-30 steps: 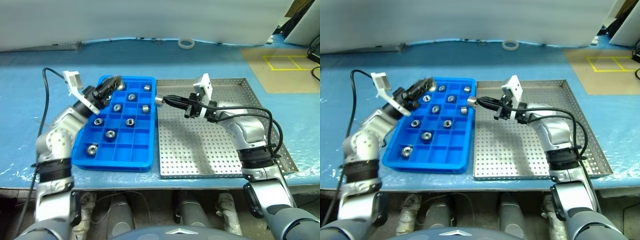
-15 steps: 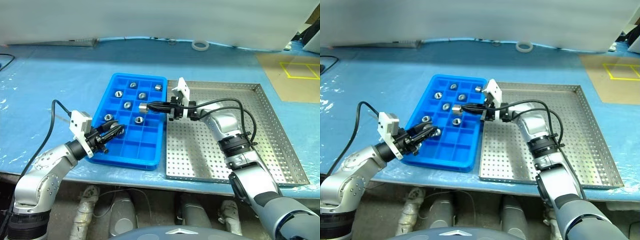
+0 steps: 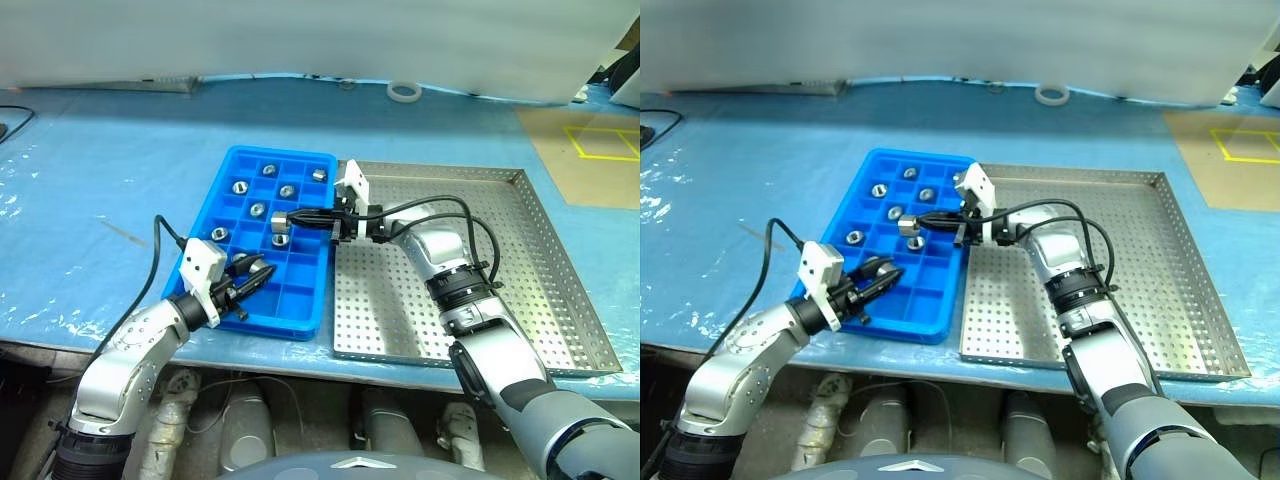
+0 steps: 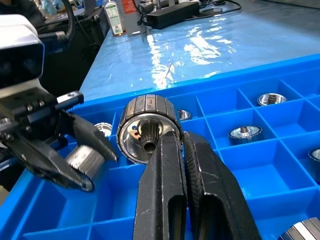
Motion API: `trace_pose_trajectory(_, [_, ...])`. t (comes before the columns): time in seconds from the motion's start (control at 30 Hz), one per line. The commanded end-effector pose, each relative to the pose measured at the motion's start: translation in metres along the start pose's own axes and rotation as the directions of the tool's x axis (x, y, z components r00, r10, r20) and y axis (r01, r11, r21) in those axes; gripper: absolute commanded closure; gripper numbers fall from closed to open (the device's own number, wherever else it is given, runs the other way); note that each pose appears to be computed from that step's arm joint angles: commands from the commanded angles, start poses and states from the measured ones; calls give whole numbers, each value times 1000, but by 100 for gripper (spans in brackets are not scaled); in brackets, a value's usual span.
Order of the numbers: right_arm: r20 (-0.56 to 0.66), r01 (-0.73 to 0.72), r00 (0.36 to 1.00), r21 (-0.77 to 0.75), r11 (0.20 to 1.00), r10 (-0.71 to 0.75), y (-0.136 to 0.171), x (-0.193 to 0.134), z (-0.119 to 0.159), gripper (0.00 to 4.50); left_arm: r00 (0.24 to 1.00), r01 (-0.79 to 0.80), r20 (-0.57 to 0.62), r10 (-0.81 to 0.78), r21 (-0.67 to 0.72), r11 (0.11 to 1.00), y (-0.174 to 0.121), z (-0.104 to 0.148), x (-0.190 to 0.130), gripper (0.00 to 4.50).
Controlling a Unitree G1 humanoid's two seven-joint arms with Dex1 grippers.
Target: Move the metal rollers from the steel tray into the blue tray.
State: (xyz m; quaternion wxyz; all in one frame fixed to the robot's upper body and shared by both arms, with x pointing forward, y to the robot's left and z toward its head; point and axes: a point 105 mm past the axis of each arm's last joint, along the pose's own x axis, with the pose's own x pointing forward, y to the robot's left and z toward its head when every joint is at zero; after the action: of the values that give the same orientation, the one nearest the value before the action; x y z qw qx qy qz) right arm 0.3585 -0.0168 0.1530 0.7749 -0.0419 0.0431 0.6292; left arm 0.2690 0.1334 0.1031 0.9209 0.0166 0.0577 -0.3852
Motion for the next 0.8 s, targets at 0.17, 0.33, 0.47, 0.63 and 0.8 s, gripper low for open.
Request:
trace_pose_trajectory(0.17, [-47, 133, 989, -87, 987, -138, -20, -19, -4, 450, 996, 5, -93, 0, 52, 999, 8, -20, -8, 122])
trace_pose_trajectory(0.33, [-117, 88, 988, -97, 991, -99, -15, -32, -15, 450, 1000, 28, 9, -28, 14, 1000, 12, 0, -4, 29])
trace_pose_trajectory(0.47, [-115, 38, 992, -94, 995, -49, -7, -33, -12, 450, 998, 55, 42, -56, 7, 998, 13, 9, -3, 29])
trace_pose_trajectory(0.63, [-142, -43, 989, -98, 994, 29, 13, -23, -16, 450, 996, 68, 55, -69, 16, 998, 17, 16, -4, 29])
trace_pose_trajectory(0.8, [-209, -96, 975, -88, 992, 76, 28, -14, -34, 450, 996, 71, 47, -72, 32, 997, 20, 18, -5, 29])
